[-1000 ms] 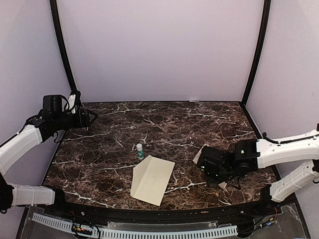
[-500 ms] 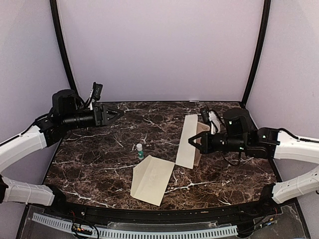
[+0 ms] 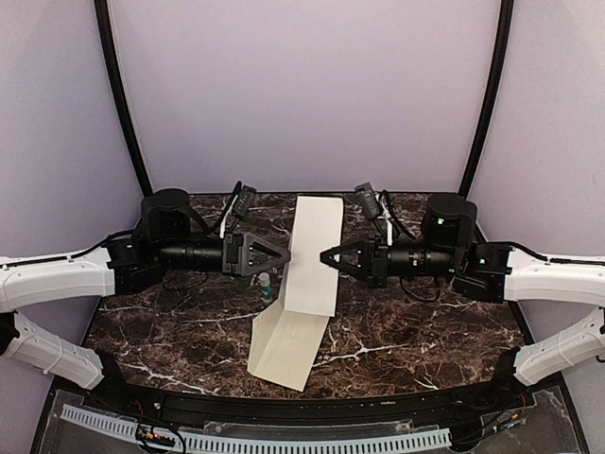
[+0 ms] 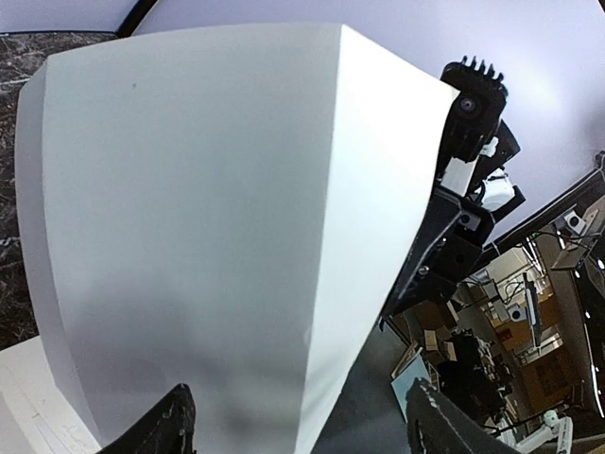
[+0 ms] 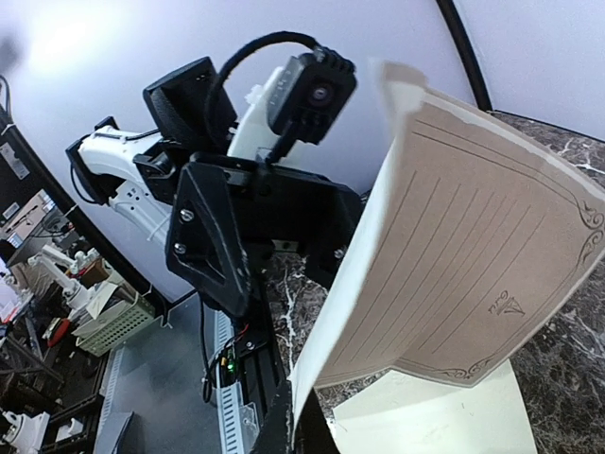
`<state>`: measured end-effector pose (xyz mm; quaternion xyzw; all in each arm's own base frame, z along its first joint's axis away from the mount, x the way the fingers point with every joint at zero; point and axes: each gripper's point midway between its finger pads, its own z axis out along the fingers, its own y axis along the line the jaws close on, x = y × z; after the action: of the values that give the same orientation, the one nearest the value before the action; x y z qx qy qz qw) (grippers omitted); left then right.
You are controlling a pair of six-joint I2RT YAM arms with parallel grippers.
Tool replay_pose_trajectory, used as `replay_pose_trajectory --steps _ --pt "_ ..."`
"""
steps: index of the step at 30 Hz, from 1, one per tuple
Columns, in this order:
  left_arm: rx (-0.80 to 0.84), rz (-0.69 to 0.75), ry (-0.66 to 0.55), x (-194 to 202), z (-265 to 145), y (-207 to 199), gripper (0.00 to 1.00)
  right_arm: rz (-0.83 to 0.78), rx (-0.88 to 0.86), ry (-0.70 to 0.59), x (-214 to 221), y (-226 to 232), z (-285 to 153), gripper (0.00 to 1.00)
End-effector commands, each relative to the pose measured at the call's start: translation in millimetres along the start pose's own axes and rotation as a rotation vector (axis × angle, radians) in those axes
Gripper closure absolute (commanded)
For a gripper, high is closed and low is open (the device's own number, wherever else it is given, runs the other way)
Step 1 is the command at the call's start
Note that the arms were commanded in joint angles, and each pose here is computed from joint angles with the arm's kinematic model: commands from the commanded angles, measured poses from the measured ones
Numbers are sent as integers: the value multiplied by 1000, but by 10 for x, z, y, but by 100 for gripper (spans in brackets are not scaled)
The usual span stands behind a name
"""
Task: Place the letter into the envelope and seal it
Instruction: Pick up the letter from the center of the board.
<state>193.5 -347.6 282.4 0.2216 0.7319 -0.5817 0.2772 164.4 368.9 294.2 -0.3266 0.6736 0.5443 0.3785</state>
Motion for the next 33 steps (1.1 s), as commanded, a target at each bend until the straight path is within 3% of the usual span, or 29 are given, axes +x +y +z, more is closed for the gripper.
replay_pose_trajectory --steps 1,9,20,27,33 --pt "87 18 -2 -12 197 -208 25 -42 -143 -31 -79 240 10 100" --pt "142 6 15 34 358 -283 30 -39 -139 -9 -28 236 -1 100" --pt "188 25 -12 -33 304 -411 49 -14 -66 0 19 86 27 100" --pt "195 21 -16 -15 271 -426 69 0 -53 19 58 26 91 100" --pt "179 21 -29 -14 234 -410 76 13 -26 21 83 -43 121 100"
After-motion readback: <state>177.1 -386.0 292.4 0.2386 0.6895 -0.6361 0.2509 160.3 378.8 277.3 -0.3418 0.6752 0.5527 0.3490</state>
